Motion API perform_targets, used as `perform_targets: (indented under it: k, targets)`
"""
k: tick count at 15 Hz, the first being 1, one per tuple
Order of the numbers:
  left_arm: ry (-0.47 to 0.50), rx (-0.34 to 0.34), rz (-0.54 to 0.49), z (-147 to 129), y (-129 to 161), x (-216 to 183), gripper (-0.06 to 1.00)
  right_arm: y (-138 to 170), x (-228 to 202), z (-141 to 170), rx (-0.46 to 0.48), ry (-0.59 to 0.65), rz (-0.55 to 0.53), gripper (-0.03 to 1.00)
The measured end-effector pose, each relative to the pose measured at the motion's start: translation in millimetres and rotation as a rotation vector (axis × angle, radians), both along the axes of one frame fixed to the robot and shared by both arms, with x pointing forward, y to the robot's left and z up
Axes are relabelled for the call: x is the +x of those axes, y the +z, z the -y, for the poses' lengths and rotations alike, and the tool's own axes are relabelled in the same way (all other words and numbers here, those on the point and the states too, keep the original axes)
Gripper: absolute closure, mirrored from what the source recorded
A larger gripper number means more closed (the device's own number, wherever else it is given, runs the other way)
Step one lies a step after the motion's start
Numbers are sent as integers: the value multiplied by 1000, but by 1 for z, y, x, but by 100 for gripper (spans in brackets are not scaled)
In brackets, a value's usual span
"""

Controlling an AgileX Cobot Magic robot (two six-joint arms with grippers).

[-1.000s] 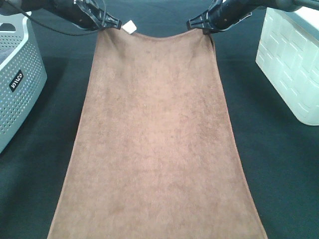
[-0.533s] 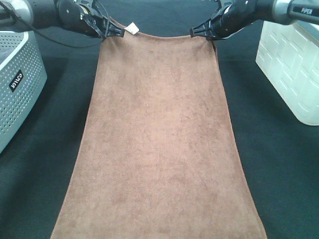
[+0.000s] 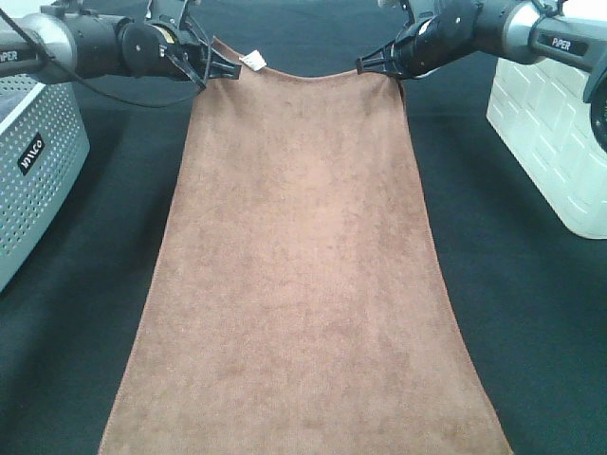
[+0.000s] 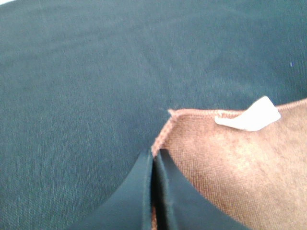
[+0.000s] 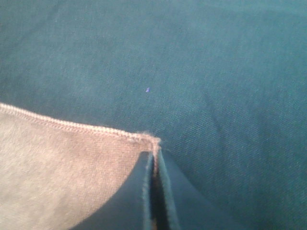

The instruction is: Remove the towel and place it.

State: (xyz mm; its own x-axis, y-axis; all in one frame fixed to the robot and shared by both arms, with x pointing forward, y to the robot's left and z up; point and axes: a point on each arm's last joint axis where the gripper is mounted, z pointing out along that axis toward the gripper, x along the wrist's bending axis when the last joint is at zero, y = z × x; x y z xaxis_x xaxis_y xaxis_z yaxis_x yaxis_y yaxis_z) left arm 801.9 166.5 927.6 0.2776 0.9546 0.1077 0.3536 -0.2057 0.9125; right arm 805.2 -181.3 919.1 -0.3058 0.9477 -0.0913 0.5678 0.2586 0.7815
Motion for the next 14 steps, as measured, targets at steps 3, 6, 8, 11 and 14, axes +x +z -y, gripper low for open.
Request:
perform_targets:
  k: [3,6,8,11,14]
  targets:
    - [1,3,-12,0,-17,1,94,-18,2,4,-3,-9,-27,97]
    - [1,9,-36,0,-35,2,94,-37,2,5,-4,-12,-48,97]
    - [1,7,-28,0,-42,3,94,-45,3,5,-3,-14,-47,97]
    - [2,5,-19,1,-47,3,94,-53,3,4,5,-18,-55,97]
    - [2,3,-5,1,-53,4,94,-57,4,4,11,-20,-55,91]
